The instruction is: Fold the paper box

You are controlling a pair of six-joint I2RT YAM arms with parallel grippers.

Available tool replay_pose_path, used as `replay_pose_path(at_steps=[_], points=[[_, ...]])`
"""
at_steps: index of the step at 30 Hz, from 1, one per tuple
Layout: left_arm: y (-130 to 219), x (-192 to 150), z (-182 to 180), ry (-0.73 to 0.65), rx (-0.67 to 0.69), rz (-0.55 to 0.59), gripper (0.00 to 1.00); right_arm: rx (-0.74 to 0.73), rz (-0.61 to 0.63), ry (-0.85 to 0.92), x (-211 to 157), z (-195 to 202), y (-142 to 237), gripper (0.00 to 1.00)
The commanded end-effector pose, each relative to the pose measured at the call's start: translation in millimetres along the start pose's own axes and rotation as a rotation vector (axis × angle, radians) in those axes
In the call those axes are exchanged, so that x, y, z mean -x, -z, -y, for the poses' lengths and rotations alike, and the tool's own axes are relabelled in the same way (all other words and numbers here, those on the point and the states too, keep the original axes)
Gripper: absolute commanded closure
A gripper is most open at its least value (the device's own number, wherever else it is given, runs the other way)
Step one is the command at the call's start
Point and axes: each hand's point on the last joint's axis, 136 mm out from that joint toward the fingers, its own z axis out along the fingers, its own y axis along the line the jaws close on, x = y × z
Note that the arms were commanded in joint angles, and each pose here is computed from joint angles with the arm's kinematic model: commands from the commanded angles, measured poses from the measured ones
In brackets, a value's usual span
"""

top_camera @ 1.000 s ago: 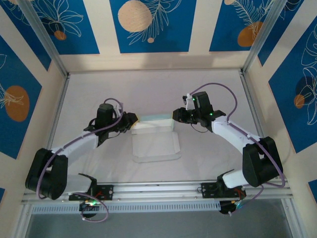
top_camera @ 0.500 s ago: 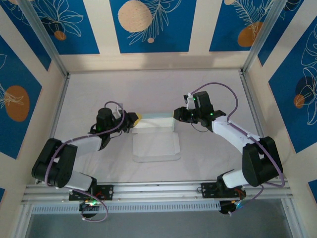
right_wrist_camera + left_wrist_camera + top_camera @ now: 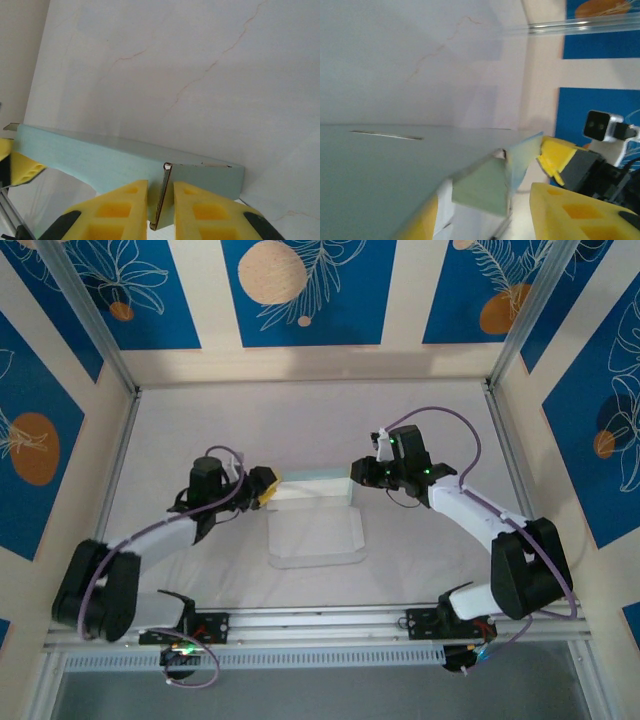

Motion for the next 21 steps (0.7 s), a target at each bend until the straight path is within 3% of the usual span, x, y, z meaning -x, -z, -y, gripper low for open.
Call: replay_pose_path(at_steps=[1, 6, 11, 14, 21], points=[[32, -1, 3, -0.184, 0.163, 0.01, 0.48, -0.061, -0.05, -0.011, -17, 12, 2, 0.8], [77, 7, -5, -0.29, 0.374, 0.116, 0.49, -0.068, -0.051, -0.005, -18, 12, 1, 0.8], [75, -13, -51, -0.196, 0.45, 0.077, 0.74, -0.07, -0.053, -0.002, -19, 12, 0, 0.8], [66, -18, -76, -0.182, 0.483, 0.068, 0.84, -0.07, -0.057, 0.002, -19, 12, 0, 0.8], [38, -7, -89, -0.23, 0.548, 0.09, 0.79, -0.087, -0.072, 0.019, -22, 12, -2, 0.8]])
